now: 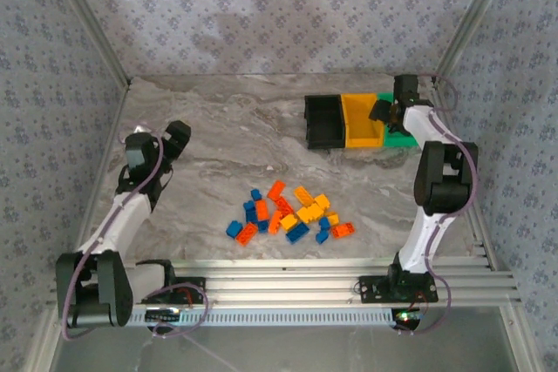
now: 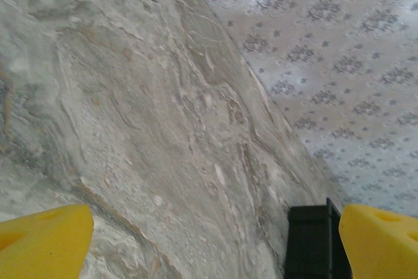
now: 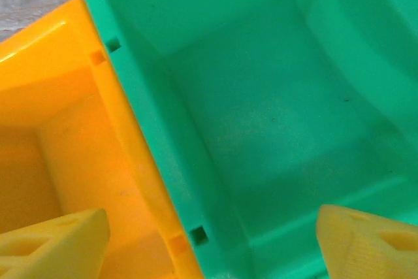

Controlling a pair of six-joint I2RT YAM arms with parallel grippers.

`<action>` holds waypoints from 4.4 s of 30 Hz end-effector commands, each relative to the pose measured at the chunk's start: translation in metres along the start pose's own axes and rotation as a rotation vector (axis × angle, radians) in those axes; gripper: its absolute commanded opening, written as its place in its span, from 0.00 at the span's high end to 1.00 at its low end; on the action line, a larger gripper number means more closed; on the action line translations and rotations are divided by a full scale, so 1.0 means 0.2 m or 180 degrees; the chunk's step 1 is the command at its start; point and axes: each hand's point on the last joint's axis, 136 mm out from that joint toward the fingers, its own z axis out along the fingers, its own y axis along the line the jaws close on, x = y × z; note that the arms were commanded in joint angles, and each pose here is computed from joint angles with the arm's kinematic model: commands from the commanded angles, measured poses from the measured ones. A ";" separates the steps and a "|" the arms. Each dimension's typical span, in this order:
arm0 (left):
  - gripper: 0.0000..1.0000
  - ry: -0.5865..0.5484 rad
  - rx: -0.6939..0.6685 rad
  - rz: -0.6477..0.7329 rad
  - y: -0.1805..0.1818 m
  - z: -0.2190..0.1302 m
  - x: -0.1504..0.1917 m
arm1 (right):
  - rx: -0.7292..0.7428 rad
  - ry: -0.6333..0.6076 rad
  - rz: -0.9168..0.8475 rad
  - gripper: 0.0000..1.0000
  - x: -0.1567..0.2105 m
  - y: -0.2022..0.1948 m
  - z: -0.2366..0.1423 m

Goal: Sort the legos into containers by color

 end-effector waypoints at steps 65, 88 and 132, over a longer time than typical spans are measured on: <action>0.00 0.0774 0.0294 0.0088 0.00 -0.35 0.44 | -0.0750 0.0085 -0.1244 0.33 0.94 1.07 -0.55; 0.00 0.1457 0.0231 0.0461 0.02 -0.37 0.76 | -0.0759 0.0688 -0.1250 0.20 1.49 0.53 -0.70; 0.00 0.1414 0.0088 0.0425 0.10 -0.35 0.78 | -0.0281 0.0769 -0.0906 0.35 1.44 0.35 -0.39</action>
